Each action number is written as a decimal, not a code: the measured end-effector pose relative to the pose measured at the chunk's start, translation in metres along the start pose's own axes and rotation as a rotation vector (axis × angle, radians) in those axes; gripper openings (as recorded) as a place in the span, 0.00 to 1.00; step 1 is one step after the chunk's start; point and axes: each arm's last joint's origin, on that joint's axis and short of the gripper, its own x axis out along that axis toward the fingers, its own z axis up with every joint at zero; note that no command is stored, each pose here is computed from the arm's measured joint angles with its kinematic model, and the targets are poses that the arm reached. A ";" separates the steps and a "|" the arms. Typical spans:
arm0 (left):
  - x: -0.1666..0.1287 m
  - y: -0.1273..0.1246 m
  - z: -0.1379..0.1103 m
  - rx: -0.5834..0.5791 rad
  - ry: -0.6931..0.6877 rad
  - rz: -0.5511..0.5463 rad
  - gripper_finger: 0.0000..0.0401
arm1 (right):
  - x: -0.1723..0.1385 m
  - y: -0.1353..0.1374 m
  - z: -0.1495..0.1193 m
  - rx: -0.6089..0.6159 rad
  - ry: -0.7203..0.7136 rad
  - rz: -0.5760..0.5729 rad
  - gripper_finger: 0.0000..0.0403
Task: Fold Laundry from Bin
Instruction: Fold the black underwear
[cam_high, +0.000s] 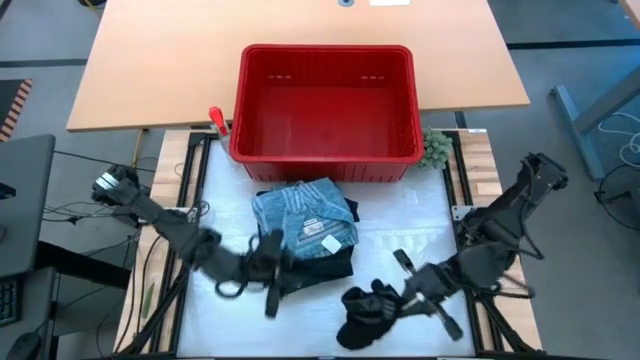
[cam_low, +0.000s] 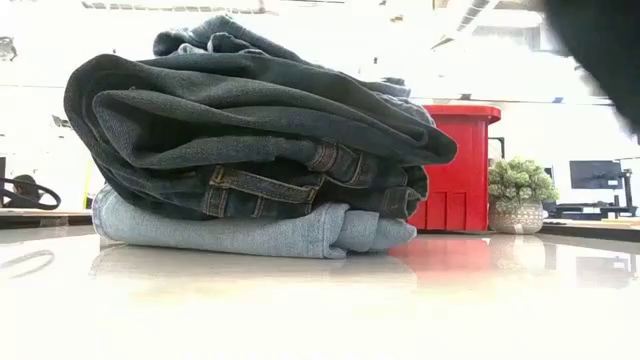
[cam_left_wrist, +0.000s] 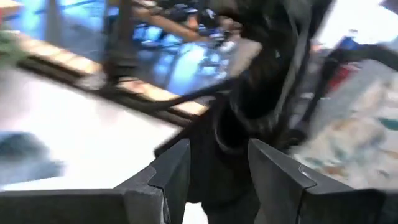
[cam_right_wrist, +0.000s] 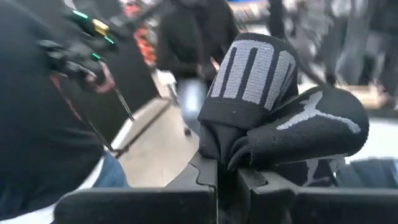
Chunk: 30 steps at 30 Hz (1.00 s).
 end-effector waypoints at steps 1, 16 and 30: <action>0.002 -0.005 -0.007 -0.004 -0.010 -0.041 0.37 | -0.001 0.004 0.002 -0.032 -0.025 0.018 0.08; 0.047 -0.020 -0.063 0.039 -0.137 -0.324 0.39 | -0.001 0.007 0.025 -0.156 -0.253 0.139 0.09; 0.054 -0.011 -0.049 0.044 -0.226 -0.296 0.66 | 0.000 0.004 0.026 -0.162 -0.260 0.131 0.09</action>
